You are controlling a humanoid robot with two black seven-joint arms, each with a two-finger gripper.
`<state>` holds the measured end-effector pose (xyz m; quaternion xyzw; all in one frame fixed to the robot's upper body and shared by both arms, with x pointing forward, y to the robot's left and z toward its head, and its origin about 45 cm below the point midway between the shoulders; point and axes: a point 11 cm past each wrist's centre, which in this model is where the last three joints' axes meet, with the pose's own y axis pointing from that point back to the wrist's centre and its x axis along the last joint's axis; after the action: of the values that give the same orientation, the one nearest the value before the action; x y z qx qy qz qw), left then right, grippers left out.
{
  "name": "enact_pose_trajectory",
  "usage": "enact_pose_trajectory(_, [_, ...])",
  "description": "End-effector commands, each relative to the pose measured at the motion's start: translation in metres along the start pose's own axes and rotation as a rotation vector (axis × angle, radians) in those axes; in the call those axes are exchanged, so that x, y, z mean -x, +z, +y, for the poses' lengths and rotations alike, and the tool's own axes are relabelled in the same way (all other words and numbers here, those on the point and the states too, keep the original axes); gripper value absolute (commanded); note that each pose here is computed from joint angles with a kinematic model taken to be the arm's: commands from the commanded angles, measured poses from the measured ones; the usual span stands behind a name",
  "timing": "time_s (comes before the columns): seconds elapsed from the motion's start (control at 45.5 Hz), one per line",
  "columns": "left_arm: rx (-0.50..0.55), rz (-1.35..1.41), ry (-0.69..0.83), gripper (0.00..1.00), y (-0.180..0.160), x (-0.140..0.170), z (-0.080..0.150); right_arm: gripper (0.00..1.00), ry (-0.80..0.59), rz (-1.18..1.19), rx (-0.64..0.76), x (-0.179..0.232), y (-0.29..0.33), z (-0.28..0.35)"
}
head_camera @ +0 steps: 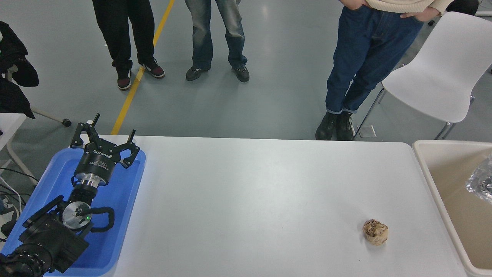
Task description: Pick up foil plate and place in dustbin
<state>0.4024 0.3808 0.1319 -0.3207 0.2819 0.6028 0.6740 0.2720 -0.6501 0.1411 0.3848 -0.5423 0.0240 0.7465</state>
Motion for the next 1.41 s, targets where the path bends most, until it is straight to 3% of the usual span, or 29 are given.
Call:
enact_pose_trajectory(0.0, [0.000, -0.001, 0.000, 1.00, 0.000, 0.000, 0.000, 0.00, 0.034, -0.020, 0.029, 0.012, 0.009, -0.001])
enact_pose_trajectory(0.308, [0.000, -0.001, 0.000, 1.00, 0.000, 0.000, 0.000, 0.00, 0.033, -0.040, 0.026, 0.013, 0.008, -0.001])
enact_pose_trajectory(0.33, [0.000, -0.001, 0.000, 1.00, 0.000, 0.000, 0.000, 0.04, 0.034, -0.040, 0.025, 0.013, 0.008, -0.001])
enact_pose_trajectory(0.374, [0.001, 0.000, 0.000, 1.00, 0.000, 0.000, 0.000, 0.35, 0.046, -0.036, 0.026, 0.010, 0.009, -0.001])
enact_pose_trajectory(0.418, [0.000, -0.001, 0.000, 1.00, 0.000, 0.000, 0.000, 0.59, 0.075, -0.041, 0.027, 0.007, 0.009, -0.001])
enact_pose_trajectory(0.484, [0.001, 0.000, 0.000, 1.00, 0.000, 0.000, 0.000, 0.73, 0.125, -0.049, 0.027, 0.003, 0.009, 0.000])
enact_pose_trajectory(0.571, [-0.001, -0.001, 0.001, 1.00, 0.000, -0.001, 0.001, 0.78, 0.152, -0.063, 0.030, 0.003, 0.010, 0.000])
enact_pose_trajectory(1.121, [0.000, -0.001, 0.000, 1.00, 0.000, 0.000, 0.000, 0.88, 0.107, -0.128, 0.023, 0.002, 0.010, 0.002])
enact_pose_trajectory(1.209, [-0.001, 0.001, -0.002, 1.00, -0.001, 0.001, 0.000, 0.88, 0.069, -0.148, 0.024, 0.001, 0.015, 0.005])
enact_pose_trajectory(1.385, [-0.002, 0.001, -0.003, 1.00, 0.000, 0.001, -0.001, 1.00, -0.064, -0.138, -0.036, 0.009, 0.005, 0.021])
